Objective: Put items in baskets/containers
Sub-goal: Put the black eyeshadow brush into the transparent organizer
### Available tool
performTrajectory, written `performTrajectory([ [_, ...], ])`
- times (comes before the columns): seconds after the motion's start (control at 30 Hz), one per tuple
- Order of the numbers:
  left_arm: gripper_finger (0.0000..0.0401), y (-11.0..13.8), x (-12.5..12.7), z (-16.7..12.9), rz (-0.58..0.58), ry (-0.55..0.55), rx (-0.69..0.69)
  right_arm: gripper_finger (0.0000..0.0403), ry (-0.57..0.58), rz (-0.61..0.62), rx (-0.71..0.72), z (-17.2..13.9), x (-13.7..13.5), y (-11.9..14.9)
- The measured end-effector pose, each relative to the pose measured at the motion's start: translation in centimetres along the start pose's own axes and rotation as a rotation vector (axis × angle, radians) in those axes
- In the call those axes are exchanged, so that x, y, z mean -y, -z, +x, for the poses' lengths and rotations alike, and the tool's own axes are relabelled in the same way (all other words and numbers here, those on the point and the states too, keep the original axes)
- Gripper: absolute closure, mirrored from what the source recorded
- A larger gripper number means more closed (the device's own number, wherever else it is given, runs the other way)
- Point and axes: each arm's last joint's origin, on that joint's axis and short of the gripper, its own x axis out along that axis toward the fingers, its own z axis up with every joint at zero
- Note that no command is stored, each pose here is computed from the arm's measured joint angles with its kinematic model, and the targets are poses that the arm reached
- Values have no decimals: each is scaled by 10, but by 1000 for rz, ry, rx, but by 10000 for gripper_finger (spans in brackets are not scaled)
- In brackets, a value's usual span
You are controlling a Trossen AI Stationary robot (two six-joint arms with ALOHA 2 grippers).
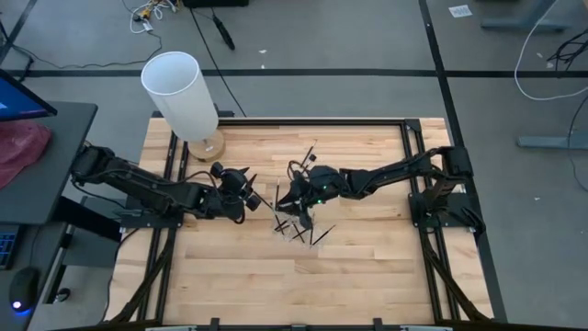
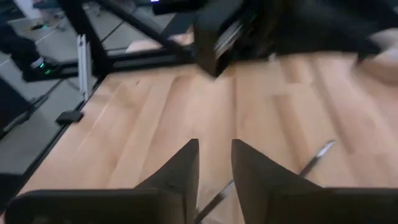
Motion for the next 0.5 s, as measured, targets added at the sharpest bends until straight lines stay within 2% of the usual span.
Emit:
performTrajectory([
  [0.2, 252, 0, 0, 0, -2, 1, 1, 289, 75, -59, 33, -35, 11, -28],
  [0.33, 252, 0, 0, 0, -7, 5, 0, 288, 222, -106, 5, -71, 16, -45],
  [0.5, 252, 0, 0, 0, -22, 9, -2, 292, 386, -143, -72, -107, 18, -50],
])
